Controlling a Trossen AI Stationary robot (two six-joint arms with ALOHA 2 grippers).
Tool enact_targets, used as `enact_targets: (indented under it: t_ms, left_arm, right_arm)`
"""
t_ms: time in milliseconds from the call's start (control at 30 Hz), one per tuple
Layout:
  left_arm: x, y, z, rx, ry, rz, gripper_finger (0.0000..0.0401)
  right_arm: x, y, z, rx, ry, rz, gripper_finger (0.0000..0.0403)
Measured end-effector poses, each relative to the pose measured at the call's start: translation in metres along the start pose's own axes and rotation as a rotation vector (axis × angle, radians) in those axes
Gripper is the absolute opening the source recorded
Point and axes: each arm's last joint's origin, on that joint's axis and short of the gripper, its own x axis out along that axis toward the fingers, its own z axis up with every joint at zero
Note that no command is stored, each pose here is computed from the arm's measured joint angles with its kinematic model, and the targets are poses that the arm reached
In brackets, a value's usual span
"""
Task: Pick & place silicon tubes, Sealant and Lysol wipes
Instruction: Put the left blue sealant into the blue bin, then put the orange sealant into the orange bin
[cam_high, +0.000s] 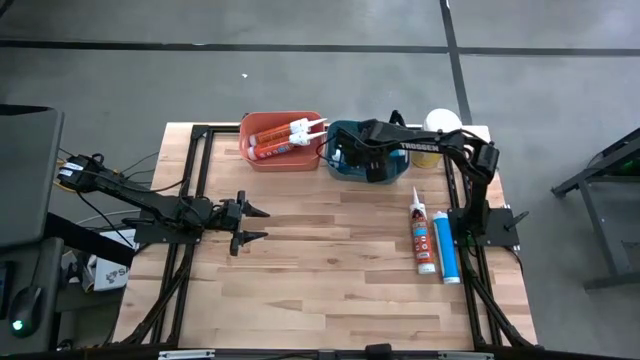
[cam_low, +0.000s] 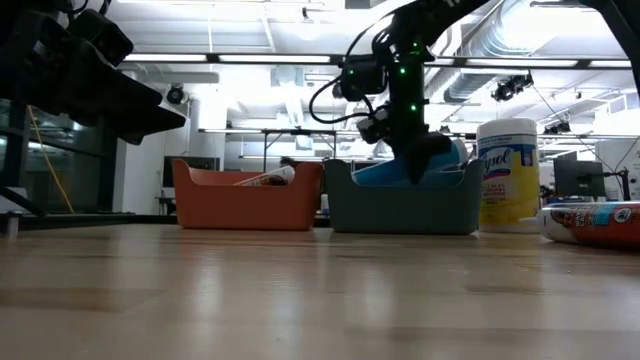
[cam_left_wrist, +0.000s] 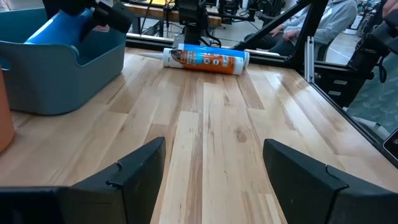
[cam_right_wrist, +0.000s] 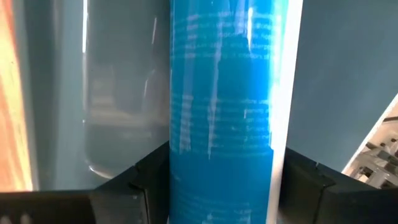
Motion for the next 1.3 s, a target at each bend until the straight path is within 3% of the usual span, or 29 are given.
enact_targets:
  t_ms: [367, 533, 633, 1000, 1300]
  left_arm:
    - [0.0000, 0.0000, 0.0000, 0.000, 0.000, 0.000, 0.0264]
    - [0.0000, 0.0000, 0.0000, 0.000, 0.000, 0.000, 0.0264]
    - [0.0000, 0.0000, -0.0001, 0.000, 0.001, 0.000, 0.0264]
    - [0.0000, 0.0000, 0.0000, 0.000, 0.000, 0.000, 0.0264]
    - [0.0000, 0.0000, 0.0000, 0.000, 0.000, 0.000, 0.0264]
  right_arm:
    - [-0.0001, 0.0006, 0.0013, 0.005, -0.031, 0.032, 0.0208]
    - [-0.0008, -0.0014, 0.0036, 0.048, -0.055, 0.014, 0.0282]
    - [-0.0008, -0.0019, 0.0044, 0.052, -0.062, 0.010, 0.0299]
    - [-0.0010, -0.0035, 0.0035, 0.079, -0.034, -0.038, 0.0306]
    - [-0.0020, -0.0021, 0.0018, 0.177, 0.007, -0.076, 0.0306]
